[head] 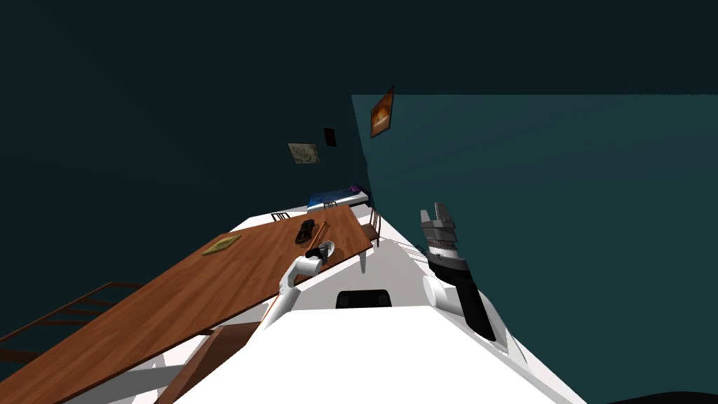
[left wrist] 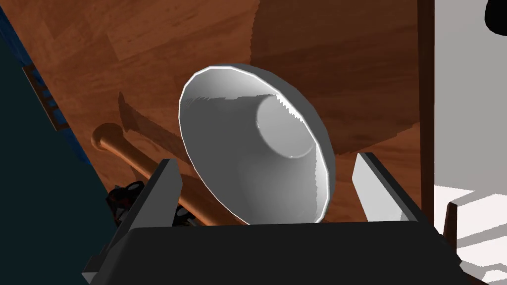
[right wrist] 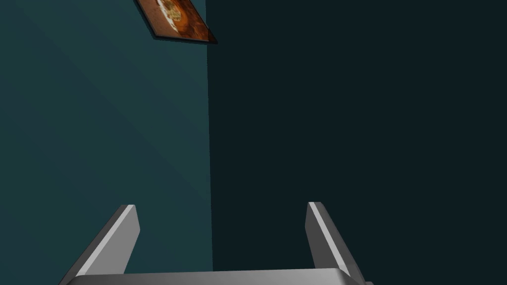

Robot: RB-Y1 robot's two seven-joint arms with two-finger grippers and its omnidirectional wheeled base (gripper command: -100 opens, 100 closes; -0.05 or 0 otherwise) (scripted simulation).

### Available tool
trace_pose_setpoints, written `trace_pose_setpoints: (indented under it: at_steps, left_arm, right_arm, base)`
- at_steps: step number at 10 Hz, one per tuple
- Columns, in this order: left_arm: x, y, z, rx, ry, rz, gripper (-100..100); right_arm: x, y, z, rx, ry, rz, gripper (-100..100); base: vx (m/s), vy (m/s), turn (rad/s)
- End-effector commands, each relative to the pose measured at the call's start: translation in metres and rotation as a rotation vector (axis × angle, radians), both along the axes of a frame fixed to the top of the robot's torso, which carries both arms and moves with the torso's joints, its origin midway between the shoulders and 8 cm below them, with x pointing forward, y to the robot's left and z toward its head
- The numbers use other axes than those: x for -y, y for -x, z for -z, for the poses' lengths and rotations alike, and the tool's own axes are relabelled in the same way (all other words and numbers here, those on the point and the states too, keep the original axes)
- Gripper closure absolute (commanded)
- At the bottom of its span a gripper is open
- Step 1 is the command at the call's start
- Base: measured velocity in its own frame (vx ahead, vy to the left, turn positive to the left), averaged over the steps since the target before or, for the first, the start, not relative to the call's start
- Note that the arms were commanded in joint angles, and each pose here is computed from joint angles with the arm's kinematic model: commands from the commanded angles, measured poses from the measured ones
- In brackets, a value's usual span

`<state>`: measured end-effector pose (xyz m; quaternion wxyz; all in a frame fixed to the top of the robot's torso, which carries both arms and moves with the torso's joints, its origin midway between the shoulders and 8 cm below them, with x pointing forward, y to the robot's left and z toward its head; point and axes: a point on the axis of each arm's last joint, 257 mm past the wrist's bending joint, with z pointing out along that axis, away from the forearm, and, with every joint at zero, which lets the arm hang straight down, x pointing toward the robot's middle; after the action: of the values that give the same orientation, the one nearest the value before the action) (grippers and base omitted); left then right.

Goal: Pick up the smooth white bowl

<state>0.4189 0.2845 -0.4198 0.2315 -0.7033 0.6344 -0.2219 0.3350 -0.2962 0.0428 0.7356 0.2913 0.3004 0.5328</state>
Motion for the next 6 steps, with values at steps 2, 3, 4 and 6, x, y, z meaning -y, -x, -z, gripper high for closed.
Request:
trace_pose_setpoints:
  at_steps: [2,3,4,6]
  left_arm:
    - [-0.008,0.026,0.024,-0.096,-0.011,-0.019,-100]
    - [-0.011,0.036,0.033,-0.126,-0.014,-0.024,-100]
    - [-0.009,0.029,0.029,-0.105,-0.012,-0.02,-100]
    - [-0.01,0.029,0.037,-0.109,-0.012,-0.023,-100]
  right_arm:
    - [0.0,0.0,0.0,0.0,0.0,0.0,0]
    - [0.0,0.0,0.0,0.0,0.0,0.0,0]
    - [0.0,0.0,0.0,0.0,0.0,0.0,0]
    - [0.0,0.0,0.0,0.0,0.0,0.0,0]
  base:
    - [0.055,0.084,-0.028]
    - [0.037,0.054,-0.018]
    - [0.014,0.021,-0.005]
    - [0.008,0.004,-0.004]
